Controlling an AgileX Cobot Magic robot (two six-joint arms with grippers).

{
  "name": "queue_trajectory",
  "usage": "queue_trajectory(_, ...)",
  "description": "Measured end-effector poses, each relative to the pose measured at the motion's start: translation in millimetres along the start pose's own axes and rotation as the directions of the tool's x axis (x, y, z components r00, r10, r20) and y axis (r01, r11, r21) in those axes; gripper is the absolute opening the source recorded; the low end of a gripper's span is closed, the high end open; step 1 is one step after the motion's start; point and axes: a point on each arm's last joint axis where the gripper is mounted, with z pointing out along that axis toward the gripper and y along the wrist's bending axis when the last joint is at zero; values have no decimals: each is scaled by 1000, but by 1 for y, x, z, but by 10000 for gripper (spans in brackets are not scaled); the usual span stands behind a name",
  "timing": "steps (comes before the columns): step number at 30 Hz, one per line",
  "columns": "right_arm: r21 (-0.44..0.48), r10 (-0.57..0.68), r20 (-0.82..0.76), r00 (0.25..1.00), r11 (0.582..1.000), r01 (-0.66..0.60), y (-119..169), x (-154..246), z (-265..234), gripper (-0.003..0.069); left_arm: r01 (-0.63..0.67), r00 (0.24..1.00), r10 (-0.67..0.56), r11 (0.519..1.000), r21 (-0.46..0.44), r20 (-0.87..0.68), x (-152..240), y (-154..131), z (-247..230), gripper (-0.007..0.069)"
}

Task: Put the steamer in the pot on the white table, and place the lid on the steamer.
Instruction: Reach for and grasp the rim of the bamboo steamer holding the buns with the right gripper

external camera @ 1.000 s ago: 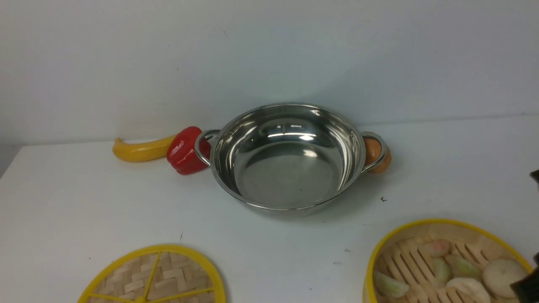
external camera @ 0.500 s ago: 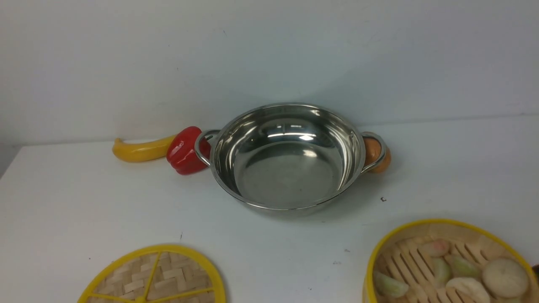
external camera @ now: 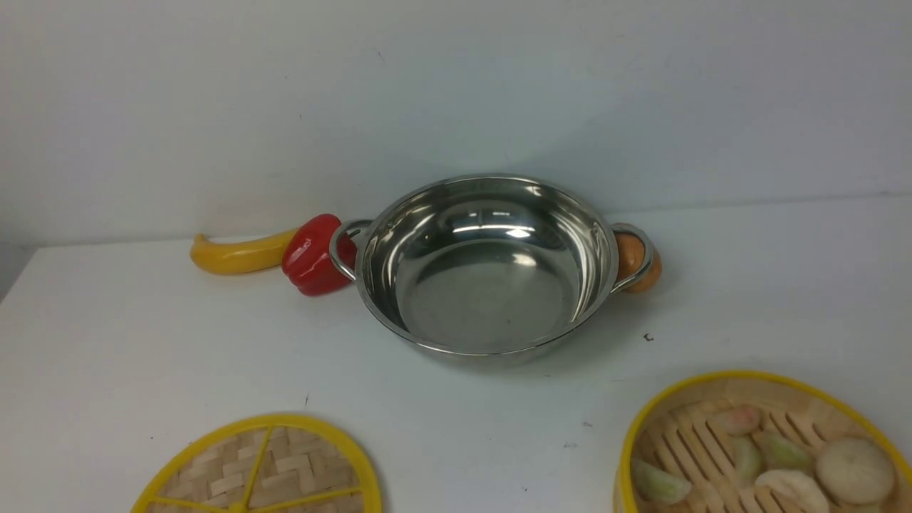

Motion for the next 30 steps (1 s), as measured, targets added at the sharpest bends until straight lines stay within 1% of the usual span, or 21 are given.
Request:
queue_trajectory(4,56,2,-34,999,998,0,-1,-7,11,256,0,1000,0,1000,0,0,0,0,0,416)
queue_trajectory(11,84,-22,-75,997,996,29,5,-28,45,256,0,1000,0,1000,0,0,0,0,0,416)
queue_trajectory(14,90,-102,-73,992,990,108,7,-38,62,256,0,1000,0,1000,0,0,0,0,0,416)
queue_trajectory(17,82,-252,-28,967,964,254,11,-49,73,256,0,1000,0,1000,0,0,0,0,0,416)
queue_trajectory(18,86,-299,-12,954,951,299,11,-51,75,256,0,1000,0,1000,0,0,0,0,0,416)
queue_trajectory(19,97,-362,12,932,928,360,11,-54,75,256,0,1000,0,1000,0,0,0,0,0,416)
queue_trajectory(20,121,-433,33,901,897,426,10,-58,75,256,0,1000,0,1000,0,0,0,0,0,416)
queue_trajectory(22,157,-533,59,844,840,519,10,-63,75,256,0,1000,0,1000,0,0,0,0,0,416)
queue_trajectory(23,198,-617,72,784,779,595,9,-67,74,256,0,1000,0,1000,0,0,0,0,0,416)
queue_trajectory(24,216,-661,81,746,743,634,9,-69,74,255,0,1000,0,1000,0,0,0,0,0,416)
queue_trajectory(25,226,-685,85,723,720,656,9,-70,74,252,0,1000,0,1000,0,0,0,0,0,416)
queue_trajectory(26,241,-721,88,688,685,688,9,-72,74,246,0,1000,0,1000,0,0,0,0,0,416)
queue_trajectory(28,260,-768,95,633,633,729,10,-75,74,230,0,1000,0,1000,0,0,0,0,0,416)
queue_trajectory(30,269,-783,109,613,617,740,11,-76,73,207,0,1000,0,1000,0,0,0,0,0,416)
